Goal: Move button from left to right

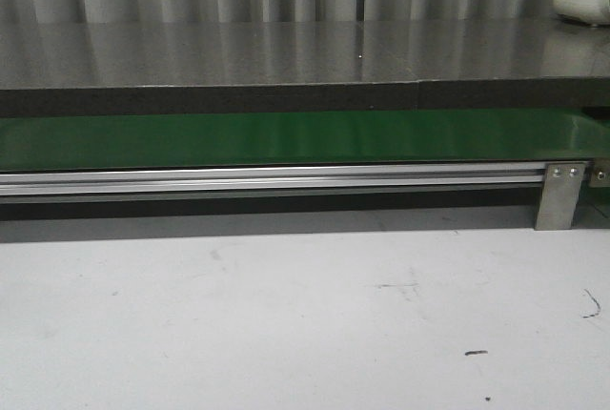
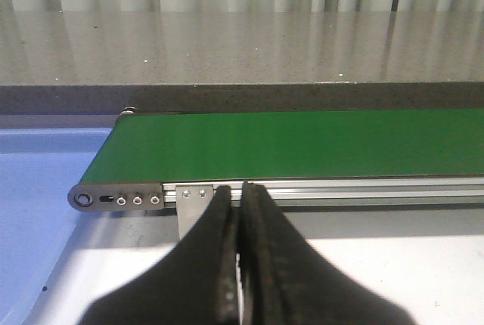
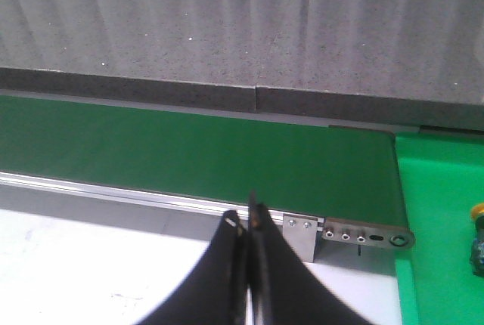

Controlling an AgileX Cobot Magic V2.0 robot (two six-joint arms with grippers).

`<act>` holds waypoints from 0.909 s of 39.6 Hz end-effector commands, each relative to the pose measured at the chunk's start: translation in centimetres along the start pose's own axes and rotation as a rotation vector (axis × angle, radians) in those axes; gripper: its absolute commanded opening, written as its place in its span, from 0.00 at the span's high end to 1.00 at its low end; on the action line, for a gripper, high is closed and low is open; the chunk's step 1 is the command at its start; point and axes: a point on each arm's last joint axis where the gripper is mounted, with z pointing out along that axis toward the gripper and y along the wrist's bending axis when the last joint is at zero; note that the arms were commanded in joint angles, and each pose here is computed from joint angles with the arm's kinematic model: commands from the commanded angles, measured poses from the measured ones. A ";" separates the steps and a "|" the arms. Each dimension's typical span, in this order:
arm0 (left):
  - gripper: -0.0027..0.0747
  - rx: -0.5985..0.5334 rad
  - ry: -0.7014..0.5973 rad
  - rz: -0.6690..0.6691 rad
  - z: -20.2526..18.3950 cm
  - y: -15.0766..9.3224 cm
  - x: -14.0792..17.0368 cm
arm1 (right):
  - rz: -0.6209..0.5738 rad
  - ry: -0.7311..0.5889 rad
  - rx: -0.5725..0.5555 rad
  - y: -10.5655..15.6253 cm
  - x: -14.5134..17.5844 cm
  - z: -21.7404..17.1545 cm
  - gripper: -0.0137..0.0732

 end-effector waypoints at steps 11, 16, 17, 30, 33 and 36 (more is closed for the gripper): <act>0.99 -0.001 -0.069 -0.014 0.0 0.0 0.2 | -0.019 -0.104 0.003 0.0 -1.6 -0.2 0.92; 0.99 -0.001 -0.069 -0.014 0.0 0.0 0.2 | -0.019 -0.104 0.003 0.0 -1.6 -0.2 0.92; 0.99 -0.001 -0.069 -0.014 0.0 0.0 0.2 | -0.019 -0.104 0.003 0.0 -1.6 -0.2 0.92; 0.99 -0.001 -0.069 -0.014 0.0 0.0 0.2 | -0.064 -0.184 0.084 -0.8 0.8 -0.8 0.92; 0.99 -0.001 -0.069 -0.014 0.0 0.0 0.2 | -0.062 -0.205 0.122 -1.2 2.8 -1.4 0.92; 0.99 -0.001 -0.069 -0.014 0.0 0.0 0.2 | -0.059 -0.196 0.156 -1.5 5.3 -1.8 0.92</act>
